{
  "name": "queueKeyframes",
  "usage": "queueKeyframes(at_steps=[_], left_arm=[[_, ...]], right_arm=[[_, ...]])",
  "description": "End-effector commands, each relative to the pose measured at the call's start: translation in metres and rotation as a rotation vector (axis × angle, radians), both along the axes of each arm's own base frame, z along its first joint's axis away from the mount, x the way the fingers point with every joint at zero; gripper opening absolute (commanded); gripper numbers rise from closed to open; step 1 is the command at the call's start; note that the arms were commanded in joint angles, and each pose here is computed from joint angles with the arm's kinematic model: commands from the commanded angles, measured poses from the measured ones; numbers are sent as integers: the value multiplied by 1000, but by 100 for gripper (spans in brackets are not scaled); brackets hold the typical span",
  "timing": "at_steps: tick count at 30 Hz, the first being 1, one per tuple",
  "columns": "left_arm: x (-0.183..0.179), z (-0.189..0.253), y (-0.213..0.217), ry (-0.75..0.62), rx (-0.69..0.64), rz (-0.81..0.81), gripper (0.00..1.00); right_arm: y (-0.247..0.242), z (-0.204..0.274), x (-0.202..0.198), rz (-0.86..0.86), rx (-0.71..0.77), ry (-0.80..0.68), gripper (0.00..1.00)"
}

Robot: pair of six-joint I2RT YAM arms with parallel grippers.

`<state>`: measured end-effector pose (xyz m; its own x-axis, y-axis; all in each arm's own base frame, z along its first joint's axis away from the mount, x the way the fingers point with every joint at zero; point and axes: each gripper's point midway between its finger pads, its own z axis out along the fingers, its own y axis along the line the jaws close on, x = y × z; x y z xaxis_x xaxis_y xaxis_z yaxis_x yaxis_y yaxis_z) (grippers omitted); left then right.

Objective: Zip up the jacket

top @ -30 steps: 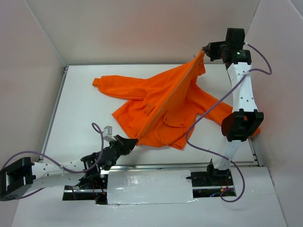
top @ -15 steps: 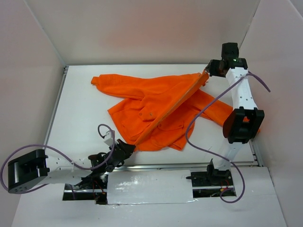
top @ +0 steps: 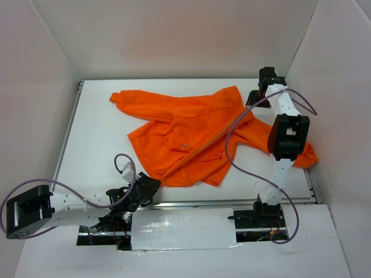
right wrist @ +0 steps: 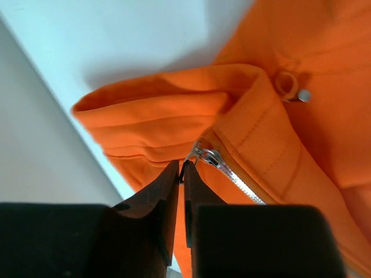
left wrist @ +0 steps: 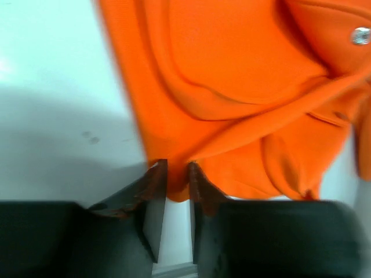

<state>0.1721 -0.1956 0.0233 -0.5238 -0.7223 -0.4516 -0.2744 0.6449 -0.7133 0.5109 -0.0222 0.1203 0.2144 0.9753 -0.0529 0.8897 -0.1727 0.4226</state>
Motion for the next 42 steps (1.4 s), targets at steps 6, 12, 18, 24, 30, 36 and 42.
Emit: queueKeyframes(at_steps=[6, 12, 18, 24, 30, 36, 42], left_arm=[[-8, 8, 24, -4, 330, -131, 100], [-2, 82, 20, -93, 330, -172, 99], [11, 162, 37, -143, 372, -92, 99], [54, 211, 89, -40, 541, 73, 99], [87, 272, 181, -94, 470, 263, 99], [52, 293, 242, -64, 596, 449, 99], [1, 302, 250, -141, 631, 452, 99]], right_arm=[[-31, 183, 78, 181, -254, -661, 66], [0, 268, 63, 391, -302, -841, 100], [55, 313, 2, 648, -398, -881, 100], [126, 299, -120, 982, -651, -877, 100], [129, 287, -248, 1063, -703, -1016, 100], [109, 250, -328, 1091, -737, -1013, 100], [78, 228, -377, 1121, -860, -879, 100]])
